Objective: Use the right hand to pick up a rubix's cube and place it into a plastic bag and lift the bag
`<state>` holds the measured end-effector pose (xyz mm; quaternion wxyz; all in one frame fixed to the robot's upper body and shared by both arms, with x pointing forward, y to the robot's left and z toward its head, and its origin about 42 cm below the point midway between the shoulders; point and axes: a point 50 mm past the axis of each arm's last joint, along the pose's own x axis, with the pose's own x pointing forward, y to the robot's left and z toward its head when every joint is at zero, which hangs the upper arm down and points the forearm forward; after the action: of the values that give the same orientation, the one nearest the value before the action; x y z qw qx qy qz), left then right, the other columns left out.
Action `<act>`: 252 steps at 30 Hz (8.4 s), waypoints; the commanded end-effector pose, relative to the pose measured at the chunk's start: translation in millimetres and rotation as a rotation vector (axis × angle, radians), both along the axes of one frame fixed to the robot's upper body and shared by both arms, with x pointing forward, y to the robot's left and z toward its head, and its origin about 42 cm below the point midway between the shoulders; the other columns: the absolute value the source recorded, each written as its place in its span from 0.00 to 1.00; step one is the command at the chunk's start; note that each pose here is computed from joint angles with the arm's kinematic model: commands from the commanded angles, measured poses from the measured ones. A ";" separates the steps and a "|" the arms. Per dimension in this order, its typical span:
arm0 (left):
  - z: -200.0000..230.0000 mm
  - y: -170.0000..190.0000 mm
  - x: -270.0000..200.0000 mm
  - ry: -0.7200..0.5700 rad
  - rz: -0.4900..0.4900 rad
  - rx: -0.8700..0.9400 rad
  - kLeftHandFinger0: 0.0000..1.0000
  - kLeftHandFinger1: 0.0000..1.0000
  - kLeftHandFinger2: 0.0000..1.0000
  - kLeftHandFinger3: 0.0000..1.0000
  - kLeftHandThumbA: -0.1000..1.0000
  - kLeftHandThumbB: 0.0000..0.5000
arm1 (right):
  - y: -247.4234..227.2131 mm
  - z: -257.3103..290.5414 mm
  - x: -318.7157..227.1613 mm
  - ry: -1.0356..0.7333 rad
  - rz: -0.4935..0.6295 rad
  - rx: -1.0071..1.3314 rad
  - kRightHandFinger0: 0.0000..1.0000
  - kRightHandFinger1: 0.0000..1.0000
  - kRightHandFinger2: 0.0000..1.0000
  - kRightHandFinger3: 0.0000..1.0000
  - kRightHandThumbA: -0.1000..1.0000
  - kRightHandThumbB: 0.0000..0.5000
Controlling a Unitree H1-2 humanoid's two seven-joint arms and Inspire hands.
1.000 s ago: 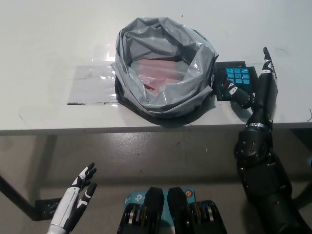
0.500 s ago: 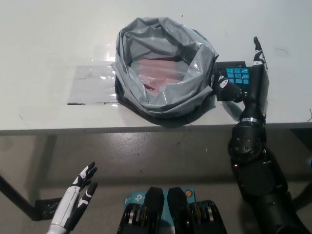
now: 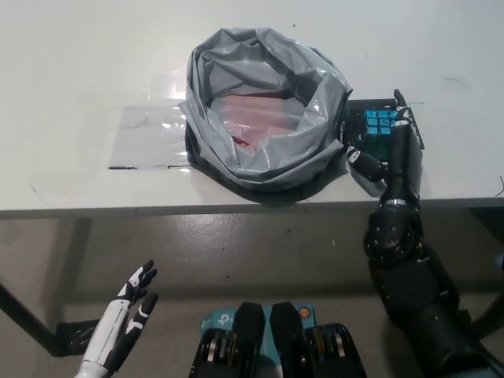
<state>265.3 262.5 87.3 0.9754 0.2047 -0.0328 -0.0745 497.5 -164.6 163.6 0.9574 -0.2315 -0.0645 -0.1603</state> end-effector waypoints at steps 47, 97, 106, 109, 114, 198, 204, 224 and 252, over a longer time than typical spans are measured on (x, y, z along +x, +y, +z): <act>23.1 -0.1 12.0 -0.081 -0.009 -0.003 1.00 1.00 1.00 1.00 1.00 0.35 | 2.2 35.3 33.4 -0.032 -0.020 0.070 1.00 1.00 1.00 1.00 0.90 0.84; 23.4 -2.4 17.3 -0.071 -0.006 -0.025 1.00 1.00 1.00 1.00 1.00 0.35 | -16.9 43.4 29.6 -0.258 -0.107 0.852 0.00 0.03 0.41 0.46 0.47 0.59; 22.8 -2.2 15.3 -0.058 -0.002 -0.020 1.00 1.00 1.00 1.00 1.00 0.39 | -20.3 138.0 23.2 -0.447 0.093 1.289 0.00 0.09 0.54 0.38 0.39 0.59; 22.5 -1.8 14.4 -0.066 -0.005 -0.012 0.99 1.00 1.00 1.00 1.00 0.34 | -15.3 175.3 12.2 -0.526 0.180 1.269 0.00 0.09 0.56 0.07 0.39 0.56; 21.6 -1.6 15.2 -0.066 -0.003 -0.010 0.98 1.00 1.00 1.00 1.00 0.34 | -0.9 220.7 -4.2 -0.579 0.310 1.210 0.00 0.05 0.52 0.22 0.39 0.59; 29.8 -7.7 30.8 -0.083 -0.077 -0.025 0.84 1.00 1.00 1.00 1.00 0.32 | 47.5 238.8 28.1 -0.510 0.435 -0.355 1.00 1.00 1.00 1.00 0.86 0.90; 30.0 -8.2 28.9 -0.088 -0.074 -0.029 0.82 1.00 1.00 1.00 1.00 0.31 | 42.0 210.8 40.2 -0.404 0.428 -0.406 1.00 1.00 1.00 1.00 0.81 0.94; 30.7 -9.0 31.8 -0.097 -0.073 -0.012 0.78 0.97 1.00 1.00 1.00 0.31 | 67.0 132.5 49.8 -0.049 0.434 -0.509 1.00 1.00 1.00 1.00 0.91 1.00; 28.2 -8.1 30.3 -0.097 -0.084 -0.020 0.72 0.90 1.00 1.00 1.00 0.23 | 59.1 159.5 47.0 -0.079 -0.028 -0.808 1.00 1.00 1.00 1.00 0.57 0.87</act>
<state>292.3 252.0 108.6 0.9738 0.1938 -0.0633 -0.1008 540.5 -110.5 266.7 0.8078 -0.5747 -0.1041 -0.0797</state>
